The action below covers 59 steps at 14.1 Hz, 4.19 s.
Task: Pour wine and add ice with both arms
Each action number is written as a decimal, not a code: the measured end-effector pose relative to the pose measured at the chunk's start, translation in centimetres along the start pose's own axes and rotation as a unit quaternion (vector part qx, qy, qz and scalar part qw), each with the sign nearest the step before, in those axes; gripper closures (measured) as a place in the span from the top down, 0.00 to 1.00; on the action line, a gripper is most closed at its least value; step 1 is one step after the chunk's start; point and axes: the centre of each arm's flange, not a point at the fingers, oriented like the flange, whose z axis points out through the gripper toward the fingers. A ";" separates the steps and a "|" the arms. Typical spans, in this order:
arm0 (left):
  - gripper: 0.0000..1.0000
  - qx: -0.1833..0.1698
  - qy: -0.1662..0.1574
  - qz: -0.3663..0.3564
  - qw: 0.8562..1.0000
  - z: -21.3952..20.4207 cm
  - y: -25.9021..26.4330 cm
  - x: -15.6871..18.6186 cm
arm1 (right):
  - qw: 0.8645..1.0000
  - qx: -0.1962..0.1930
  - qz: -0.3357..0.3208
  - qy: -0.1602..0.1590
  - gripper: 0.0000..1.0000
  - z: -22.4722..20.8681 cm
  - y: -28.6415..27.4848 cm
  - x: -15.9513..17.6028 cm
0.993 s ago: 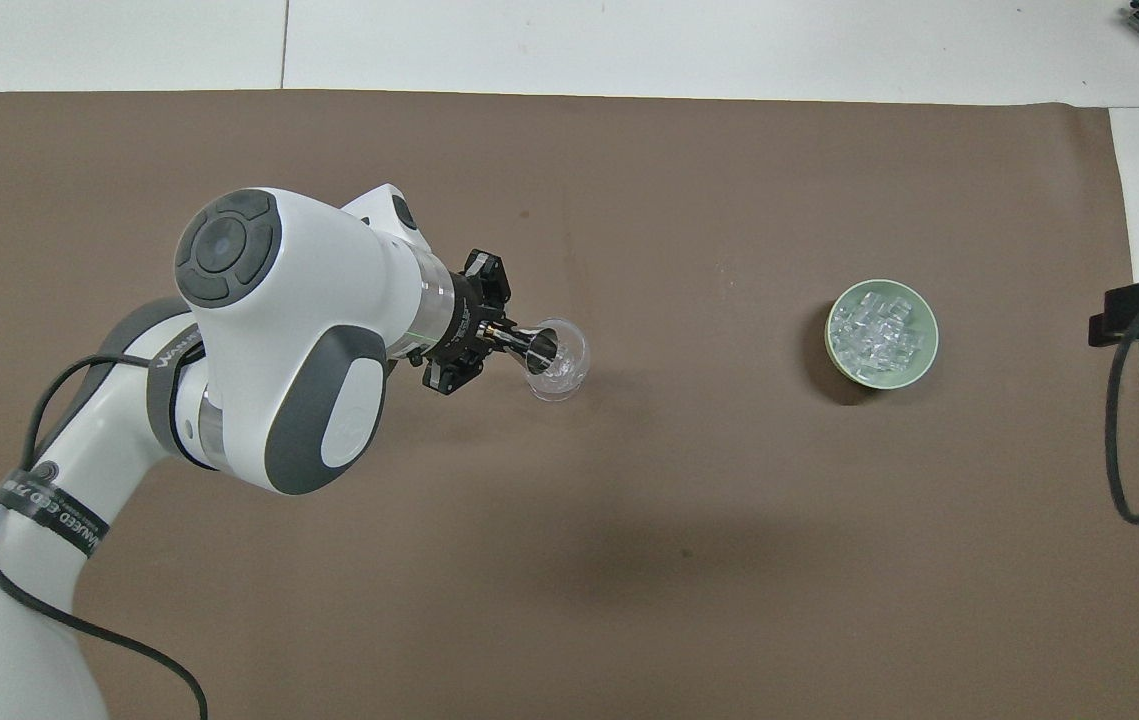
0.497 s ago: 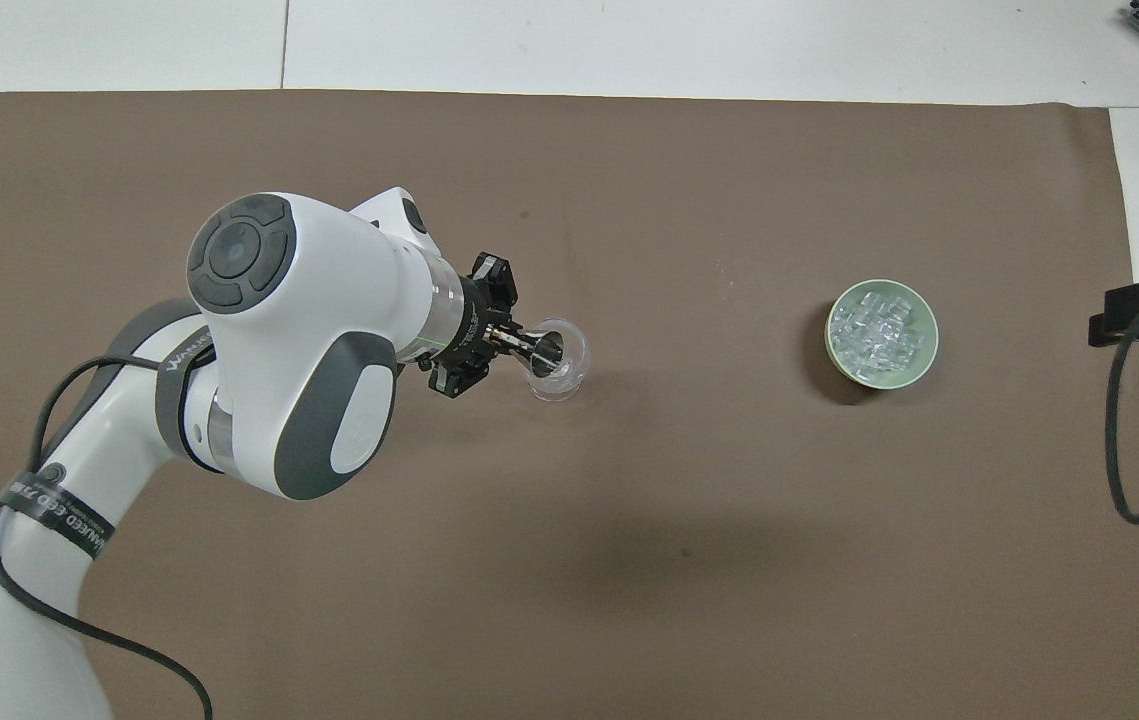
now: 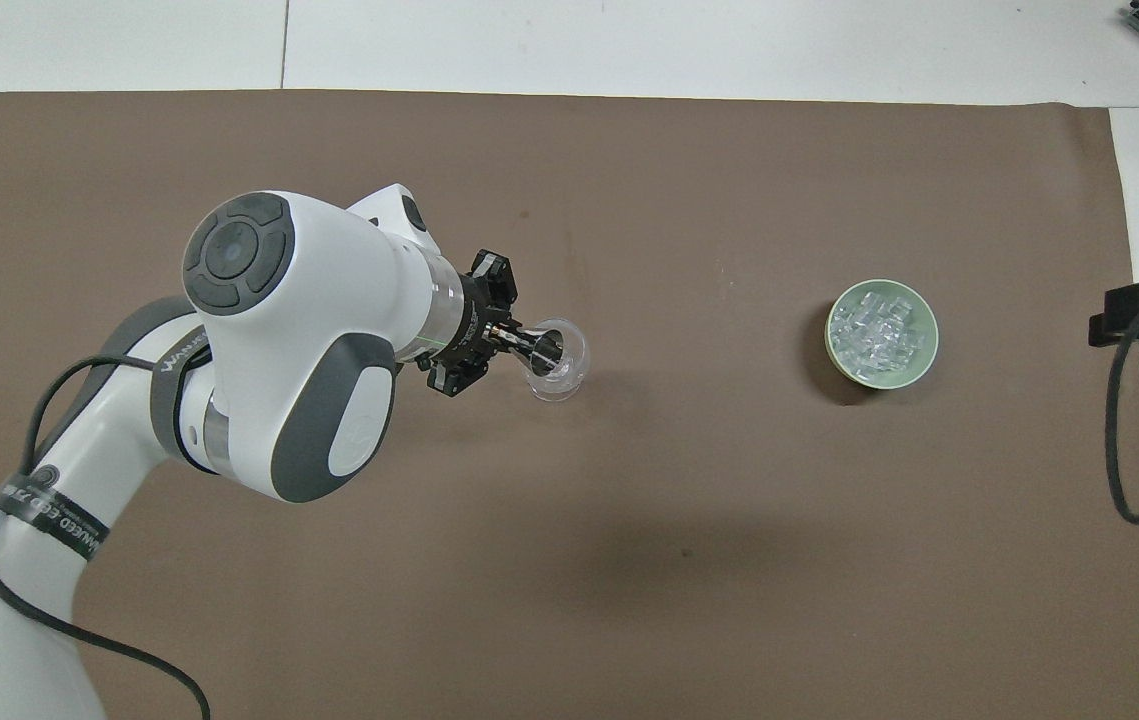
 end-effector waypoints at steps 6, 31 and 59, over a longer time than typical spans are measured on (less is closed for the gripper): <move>0.22 -0.002 0.031 0.006 1.000 -0.9 -0.1 -0.2 | 1.000 0.000 0.000 0.000 1.00 0.0 0.0 0.0; 0.22 -0.008 0.100 -0.002 0.995 -0.7 -0.2 -3.1 | 1.000 0.000 0.000 0.000 1.00 0.0 0.0 0.0; 0.22 -0.011 0.145 0.034 0.989 -0.4 -0.4 -4.8 | 1.000 0.000 0.000 0.000 1.00 0.0 0.0 0.0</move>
